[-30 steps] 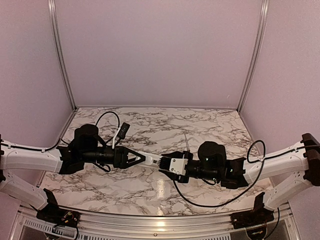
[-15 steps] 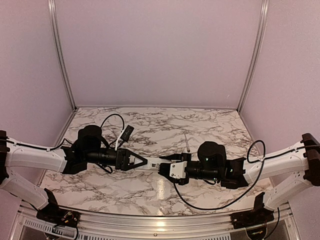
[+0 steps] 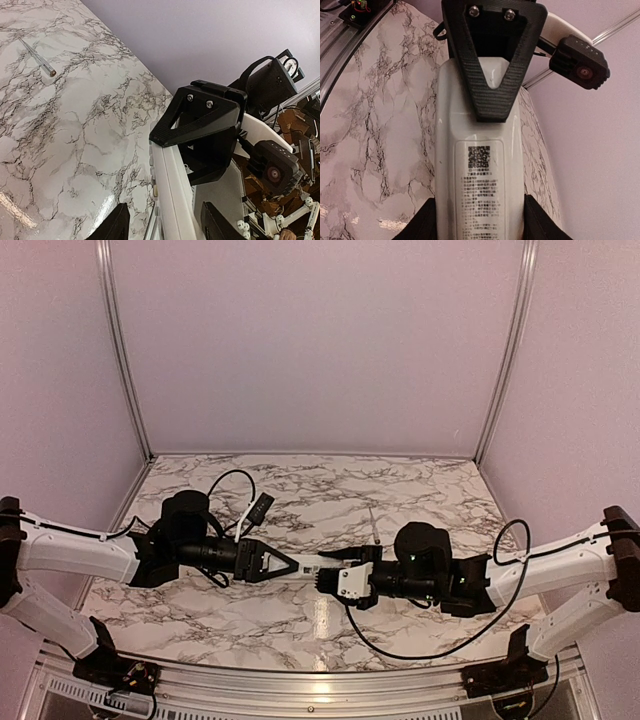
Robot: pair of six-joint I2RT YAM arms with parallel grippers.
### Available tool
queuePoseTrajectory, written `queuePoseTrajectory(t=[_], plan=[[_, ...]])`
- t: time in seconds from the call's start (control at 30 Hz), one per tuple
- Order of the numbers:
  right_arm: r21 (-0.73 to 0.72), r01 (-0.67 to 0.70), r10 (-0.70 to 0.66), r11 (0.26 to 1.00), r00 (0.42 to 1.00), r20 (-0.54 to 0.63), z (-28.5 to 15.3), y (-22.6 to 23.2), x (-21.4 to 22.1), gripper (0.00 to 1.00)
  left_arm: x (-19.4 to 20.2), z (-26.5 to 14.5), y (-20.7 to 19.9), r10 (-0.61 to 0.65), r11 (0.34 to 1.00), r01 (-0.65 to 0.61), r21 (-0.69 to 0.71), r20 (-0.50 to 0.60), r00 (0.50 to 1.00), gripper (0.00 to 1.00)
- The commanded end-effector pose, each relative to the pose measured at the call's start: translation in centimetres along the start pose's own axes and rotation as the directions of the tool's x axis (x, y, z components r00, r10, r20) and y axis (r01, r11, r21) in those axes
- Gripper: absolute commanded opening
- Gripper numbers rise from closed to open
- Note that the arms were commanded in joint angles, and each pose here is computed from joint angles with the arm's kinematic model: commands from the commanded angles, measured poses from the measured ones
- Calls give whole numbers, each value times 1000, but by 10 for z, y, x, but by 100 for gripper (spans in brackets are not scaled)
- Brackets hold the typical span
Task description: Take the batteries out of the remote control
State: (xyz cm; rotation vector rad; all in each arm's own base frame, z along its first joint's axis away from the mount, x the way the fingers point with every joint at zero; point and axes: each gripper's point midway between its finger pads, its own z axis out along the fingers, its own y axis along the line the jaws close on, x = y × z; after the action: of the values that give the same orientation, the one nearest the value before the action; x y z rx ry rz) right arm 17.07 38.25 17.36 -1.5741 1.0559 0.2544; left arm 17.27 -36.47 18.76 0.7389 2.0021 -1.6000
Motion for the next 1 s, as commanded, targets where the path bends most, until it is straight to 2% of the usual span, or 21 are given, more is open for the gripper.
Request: queuePoseTrajectory(t=[0.0, 0.3, 0.73, 0.97], plan=[[35, 23, -24, 999, 1000, 20, 4, -14, -15, 0, -7, 5, -12, 32, 999, -32, 40, 0, 999, 52], [71, 36, -35, 997, 999, -14, 5, -20, -9, 0, -5, 7, -13, 34, 999, -34, 43, -8, 999, 51], [79, 45, -43, 996, 999, -22, 8, -21, -7, 0, -4, 9, -12, 30, 999, -29, 42, -16, 999, 38], [89, 45, -43, 995, 999, -23, 8, -23, -7, 0, -4, 10, -12, 31, 999, -30, 42, -19, 999, 38]])
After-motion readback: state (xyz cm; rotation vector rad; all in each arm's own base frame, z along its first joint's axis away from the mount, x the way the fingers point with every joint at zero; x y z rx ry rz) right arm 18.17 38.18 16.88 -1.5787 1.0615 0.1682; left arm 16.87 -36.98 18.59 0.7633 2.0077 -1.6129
